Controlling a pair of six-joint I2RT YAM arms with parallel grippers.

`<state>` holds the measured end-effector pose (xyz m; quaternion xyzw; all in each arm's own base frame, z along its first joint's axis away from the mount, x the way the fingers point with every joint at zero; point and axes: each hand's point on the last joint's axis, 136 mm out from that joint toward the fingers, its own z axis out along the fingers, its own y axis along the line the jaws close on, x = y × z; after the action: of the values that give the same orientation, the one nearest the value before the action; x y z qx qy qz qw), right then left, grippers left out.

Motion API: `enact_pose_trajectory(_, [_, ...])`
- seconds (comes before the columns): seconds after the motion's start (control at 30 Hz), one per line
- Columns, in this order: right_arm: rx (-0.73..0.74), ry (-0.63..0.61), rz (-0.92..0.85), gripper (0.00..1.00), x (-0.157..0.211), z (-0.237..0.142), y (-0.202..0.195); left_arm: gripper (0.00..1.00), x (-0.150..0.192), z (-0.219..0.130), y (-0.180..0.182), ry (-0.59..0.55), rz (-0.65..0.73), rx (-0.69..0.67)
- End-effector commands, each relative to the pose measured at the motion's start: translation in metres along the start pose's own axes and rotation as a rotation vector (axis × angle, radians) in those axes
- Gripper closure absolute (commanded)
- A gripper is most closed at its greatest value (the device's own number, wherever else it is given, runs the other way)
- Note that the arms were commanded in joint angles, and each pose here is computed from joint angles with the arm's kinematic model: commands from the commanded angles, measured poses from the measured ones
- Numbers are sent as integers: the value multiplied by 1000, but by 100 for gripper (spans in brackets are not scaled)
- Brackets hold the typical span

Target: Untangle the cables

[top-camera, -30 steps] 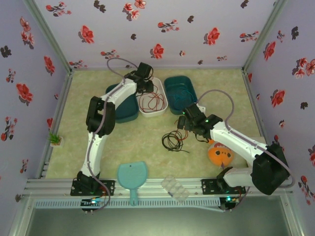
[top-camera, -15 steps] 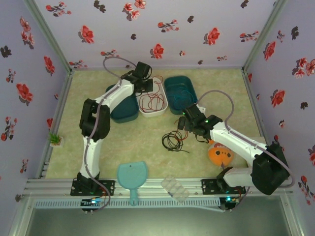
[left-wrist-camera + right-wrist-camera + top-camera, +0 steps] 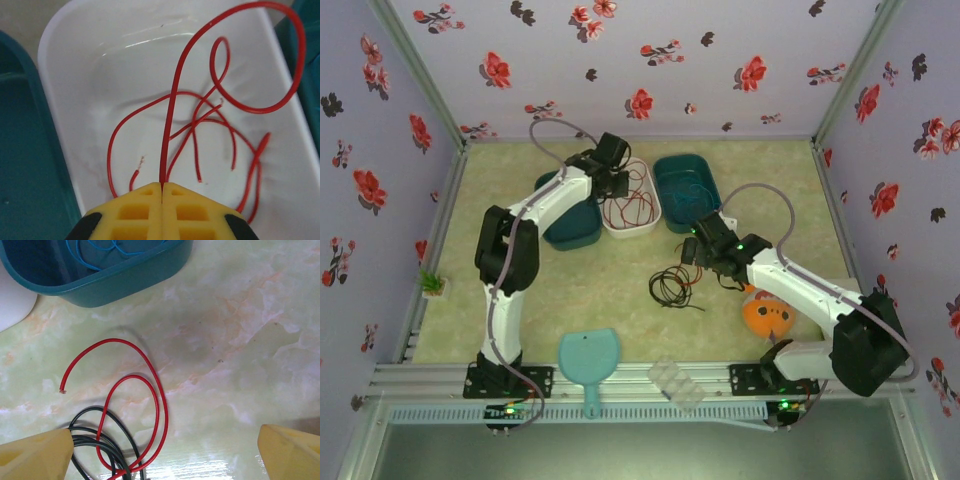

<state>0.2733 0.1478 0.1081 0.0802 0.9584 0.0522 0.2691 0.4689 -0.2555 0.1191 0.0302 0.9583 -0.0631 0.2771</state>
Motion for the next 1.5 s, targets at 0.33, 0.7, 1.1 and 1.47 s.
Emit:
enact_pose_trajectory(0.33, [43, 1, -15, 5, -4, 1, -5, 100, 31, 42, 15, 147, 89, -148])
enact_pose_trajectory(0.7, [52, 13, -28, 6, -7, 5, -1, 83, 29, 39, -7, 155, 133, -91])
enact_pose_trajectory(1.1, [44, -24, 20, 18, -10, 0, -9, 51, 1, -25, -18, 16, 113, -23])
enact_pose_trajectory(1.47, [96, 28, 83, 28, -1, 16, -24, 19, -9, -65, -16, -78, 84, 16])
